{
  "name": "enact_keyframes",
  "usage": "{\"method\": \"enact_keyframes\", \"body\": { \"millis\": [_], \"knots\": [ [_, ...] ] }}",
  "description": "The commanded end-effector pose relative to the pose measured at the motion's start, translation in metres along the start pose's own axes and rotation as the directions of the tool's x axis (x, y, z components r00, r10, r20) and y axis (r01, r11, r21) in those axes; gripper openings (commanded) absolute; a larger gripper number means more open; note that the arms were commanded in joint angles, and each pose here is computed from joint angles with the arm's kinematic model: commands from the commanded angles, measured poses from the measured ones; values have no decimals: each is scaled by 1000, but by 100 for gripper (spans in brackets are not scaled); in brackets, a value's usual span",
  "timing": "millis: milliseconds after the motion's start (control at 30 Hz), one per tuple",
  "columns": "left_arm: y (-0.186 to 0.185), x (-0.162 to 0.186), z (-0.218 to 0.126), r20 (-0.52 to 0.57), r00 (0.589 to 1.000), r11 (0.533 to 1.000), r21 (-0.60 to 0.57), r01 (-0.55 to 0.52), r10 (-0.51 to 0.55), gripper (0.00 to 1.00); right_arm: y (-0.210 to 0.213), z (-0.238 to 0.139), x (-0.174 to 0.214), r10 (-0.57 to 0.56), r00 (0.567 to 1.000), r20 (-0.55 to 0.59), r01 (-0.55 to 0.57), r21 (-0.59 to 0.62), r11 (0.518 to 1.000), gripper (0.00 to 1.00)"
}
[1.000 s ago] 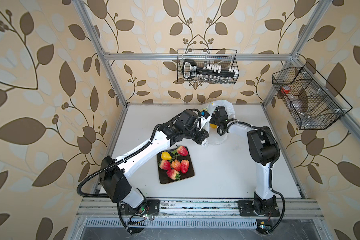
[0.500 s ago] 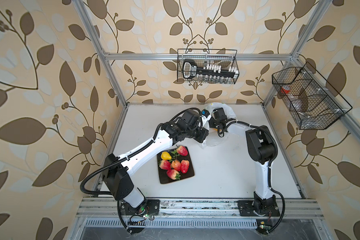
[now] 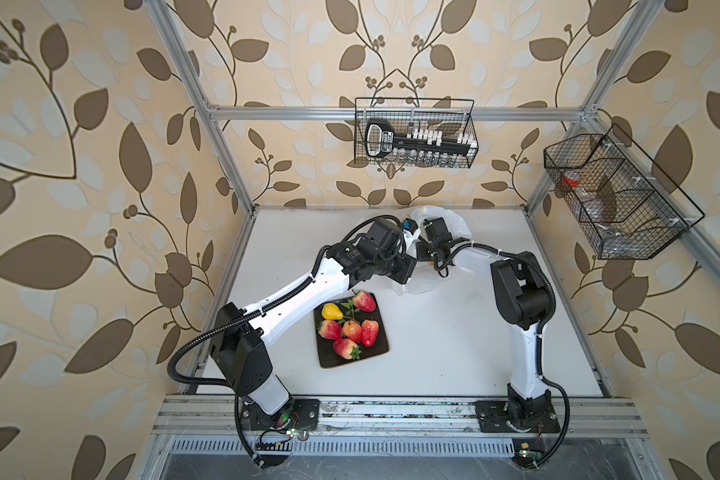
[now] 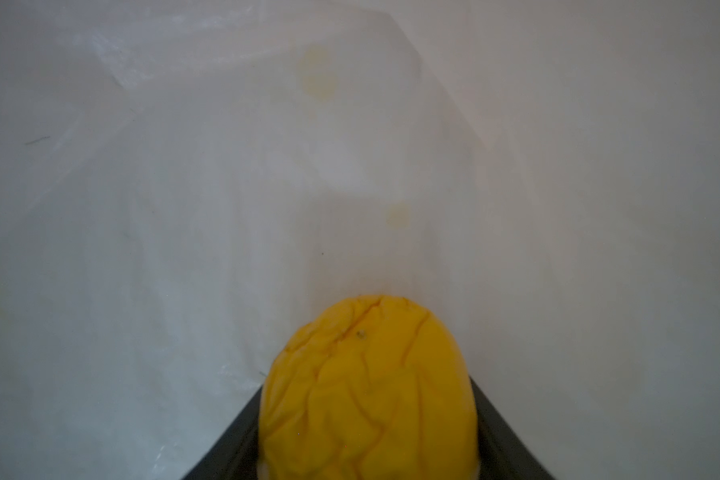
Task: Take the fake fruits out of the plastic bag
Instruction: 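Grasp the yellow pear inside the bag with the right gripper, then lift the yellow pear out of the bag with the right gripper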
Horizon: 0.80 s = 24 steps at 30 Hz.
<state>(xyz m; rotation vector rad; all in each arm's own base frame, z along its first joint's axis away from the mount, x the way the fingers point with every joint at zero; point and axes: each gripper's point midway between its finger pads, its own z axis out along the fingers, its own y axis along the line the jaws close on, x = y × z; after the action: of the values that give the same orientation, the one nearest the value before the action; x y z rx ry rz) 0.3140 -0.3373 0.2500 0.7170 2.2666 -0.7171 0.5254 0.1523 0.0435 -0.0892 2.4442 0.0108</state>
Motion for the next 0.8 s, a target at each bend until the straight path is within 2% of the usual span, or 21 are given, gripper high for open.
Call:
{"method": "enact_keyframes", "body": {
  "millis": [0,167,333,500,767],
  "knots": [
    [-7,-18,-7,50,999,1000,1,-1,1,0,1,0,-2,-26,1000,2,26,5,1000,48],
    [-4,-19,-1,49,999,1000,-9,15,-15,0,9,-15,-11,-18,999,34,20,-48,999,37],
    [6,-23,5,69,997,998,-52,41,-37,0,17,-43,-15,-7,998,54,14,-126,992,34],
    [17,-32,8,108,992,992,-92,83,-72,0,24,-65,7,-15,1000,17,18,-215,976,34],
    [29,-45,0,157,983,985,-130,115,-94,0,28,-102,54,-99,995,-24,86,-333,939,33]
  ]
}}
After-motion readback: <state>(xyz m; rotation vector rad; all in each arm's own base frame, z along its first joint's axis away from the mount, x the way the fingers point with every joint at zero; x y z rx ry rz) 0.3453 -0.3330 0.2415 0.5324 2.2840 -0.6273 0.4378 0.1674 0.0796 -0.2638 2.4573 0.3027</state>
